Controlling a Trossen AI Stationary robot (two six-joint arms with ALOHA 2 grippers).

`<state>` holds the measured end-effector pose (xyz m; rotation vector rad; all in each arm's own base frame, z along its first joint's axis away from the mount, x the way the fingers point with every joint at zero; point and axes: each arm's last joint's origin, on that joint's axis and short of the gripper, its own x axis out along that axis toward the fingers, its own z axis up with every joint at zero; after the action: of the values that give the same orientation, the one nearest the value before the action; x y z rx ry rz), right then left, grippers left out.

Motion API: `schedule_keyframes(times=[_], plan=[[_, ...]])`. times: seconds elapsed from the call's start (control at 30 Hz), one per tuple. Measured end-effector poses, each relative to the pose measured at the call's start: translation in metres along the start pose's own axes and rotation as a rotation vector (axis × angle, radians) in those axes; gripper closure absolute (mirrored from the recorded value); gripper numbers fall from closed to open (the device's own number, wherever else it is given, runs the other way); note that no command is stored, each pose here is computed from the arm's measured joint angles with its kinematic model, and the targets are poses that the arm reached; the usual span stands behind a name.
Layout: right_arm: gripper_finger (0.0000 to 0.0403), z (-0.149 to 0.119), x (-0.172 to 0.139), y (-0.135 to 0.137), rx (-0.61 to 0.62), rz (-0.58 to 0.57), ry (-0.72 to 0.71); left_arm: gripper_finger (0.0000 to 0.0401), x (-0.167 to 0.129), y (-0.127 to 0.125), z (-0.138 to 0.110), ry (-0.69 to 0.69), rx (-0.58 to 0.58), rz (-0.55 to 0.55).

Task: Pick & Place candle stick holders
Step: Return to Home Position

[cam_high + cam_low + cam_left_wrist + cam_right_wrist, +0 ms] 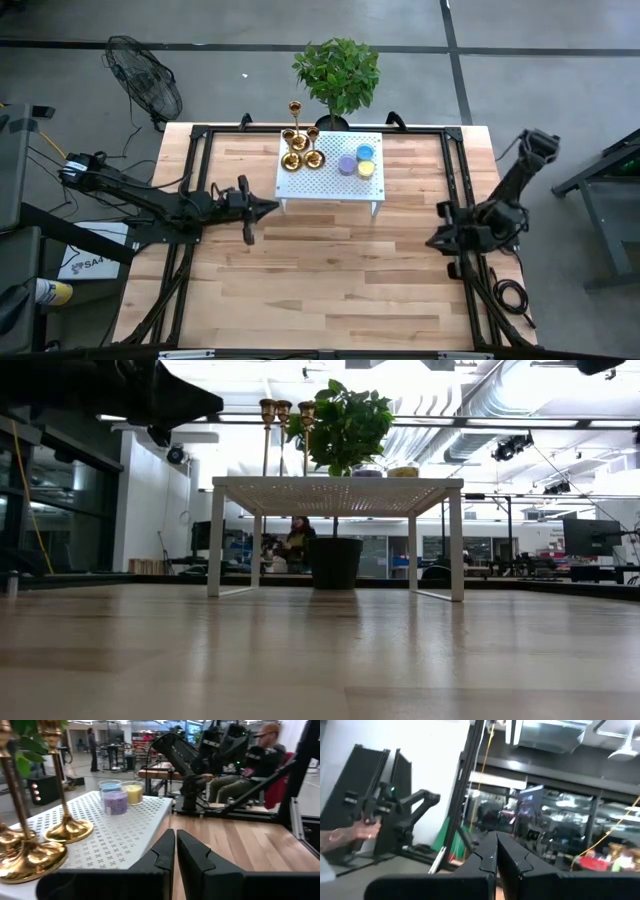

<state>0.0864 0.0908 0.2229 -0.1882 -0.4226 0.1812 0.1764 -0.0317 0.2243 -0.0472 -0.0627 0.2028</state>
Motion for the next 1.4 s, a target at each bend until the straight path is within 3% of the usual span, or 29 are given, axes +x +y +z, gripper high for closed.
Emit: schedule_keyframes(times=[0.23,0.37,0.8,1.4], plan=[[0.0403,-0.024,0.013,-0.014,0.058,0.063,0.081,0.0384,0.000,-0.001,-0.001,0.005,0.029,-0.038],[0.0403,-0.034,0.013,-0.022,0.074,0.031,0.171,0.0384,-0.001,-0.001,0.001,-0.007,0.045,-0.043],[0.0403,-0.036,-0.008,-0.042,0.132,0.003,0.258,0.0384,-0.026,0.027,-0.018,-0.088,-0.051,-0.065],[0.0403,-0.046,-0.023,-0.065,0.133,-0.019,0.333,0.0384,-0.028,0.060,-0.036,-0.089,-0.094,-0.006]])
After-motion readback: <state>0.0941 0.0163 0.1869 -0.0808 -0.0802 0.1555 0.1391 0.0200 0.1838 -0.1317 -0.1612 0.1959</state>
